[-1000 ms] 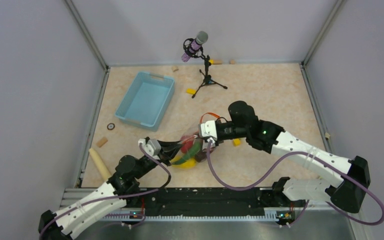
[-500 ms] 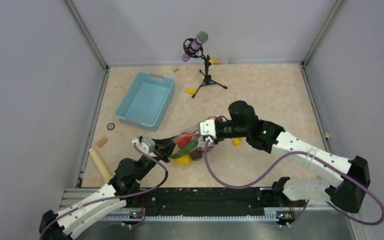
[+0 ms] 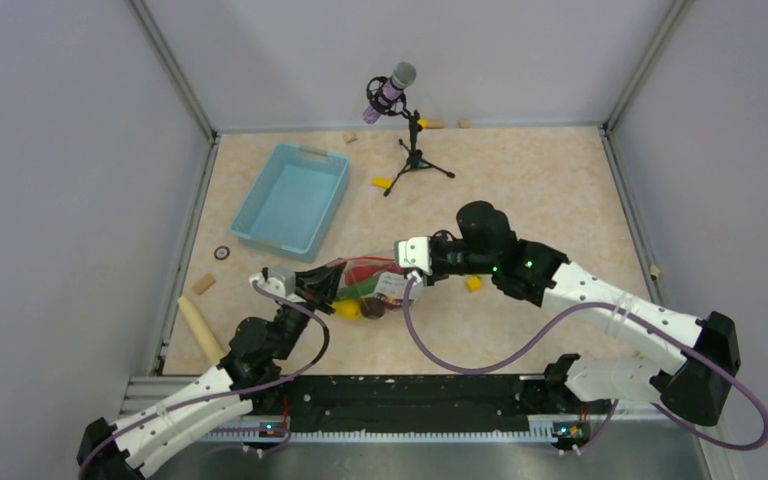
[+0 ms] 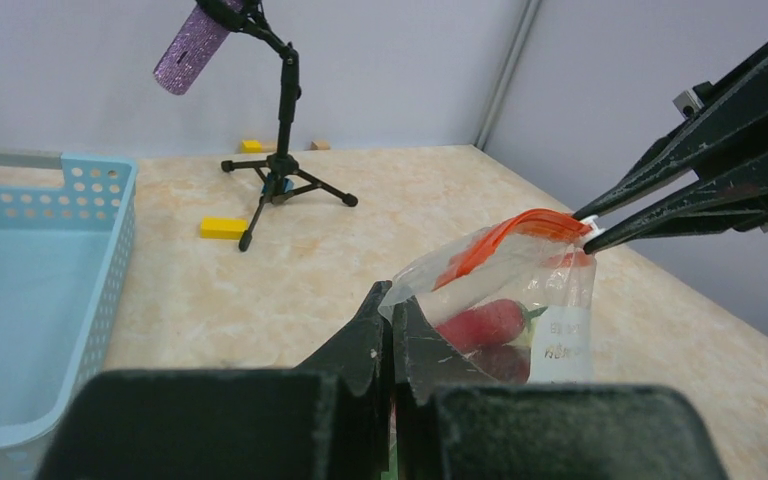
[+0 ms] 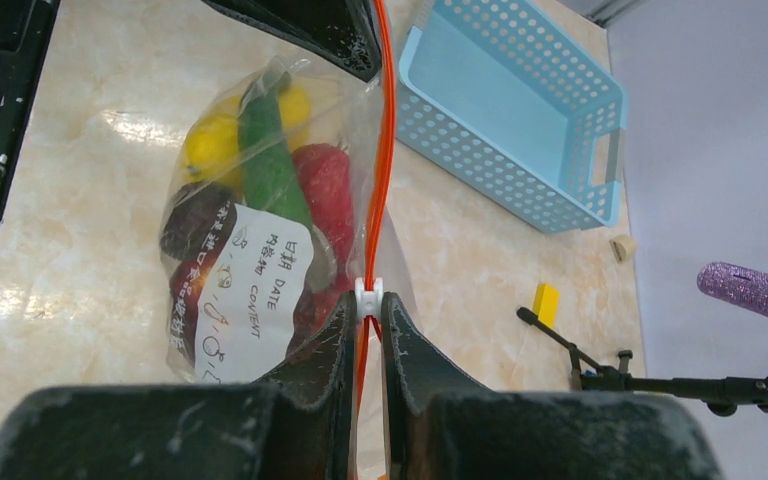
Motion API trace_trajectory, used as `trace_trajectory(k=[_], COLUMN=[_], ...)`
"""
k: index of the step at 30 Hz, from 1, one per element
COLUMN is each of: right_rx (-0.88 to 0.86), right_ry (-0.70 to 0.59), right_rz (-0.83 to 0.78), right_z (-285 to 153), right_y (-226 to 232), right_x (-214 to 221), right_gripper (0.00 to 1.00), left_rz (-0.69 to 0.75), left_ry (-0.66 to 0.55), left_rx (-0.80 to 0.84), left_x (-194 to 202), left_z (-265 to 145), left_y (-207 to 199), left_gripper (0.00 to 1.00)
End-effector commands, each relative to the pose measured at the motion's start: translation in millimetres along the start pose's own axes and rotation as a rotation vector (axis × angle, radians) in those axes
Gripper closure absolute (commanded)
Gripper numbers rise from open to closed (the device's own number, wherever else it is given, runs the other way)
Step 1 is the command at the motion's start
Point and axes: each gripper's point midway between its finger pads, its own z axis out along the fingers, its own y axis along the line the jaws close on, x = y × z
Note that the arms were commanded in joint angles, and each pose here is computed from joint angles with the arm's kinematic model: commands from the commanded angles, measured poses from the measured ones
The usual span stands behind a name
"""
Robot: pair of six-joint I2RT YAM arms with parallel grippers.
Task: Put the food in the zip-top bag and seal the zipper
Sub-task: Zip the zipper food storage bag at the center of the board.
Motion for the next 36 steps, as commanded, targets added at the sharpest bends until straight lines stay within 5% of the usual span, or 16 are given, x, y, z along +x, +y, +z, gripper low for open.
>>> trace_trajectory(k=[1,36], right_rx=[0.069,0.135], right_ry=[0.028,0.086], right_rz=[-0.002,0.001], right_z=[-7,-11], right_y=[-21,-33], right_x=[-2,8], right_gripper=[1.00,1.00], left_rz=[-0.049,-0.124], left_ry=[-0.116,-0.071], left_rx=[-0.155,-0.572], left_x=[-27,-26], left_z=[2,-2], left_y=[26,83], left_gripper=[1.00,1.00])
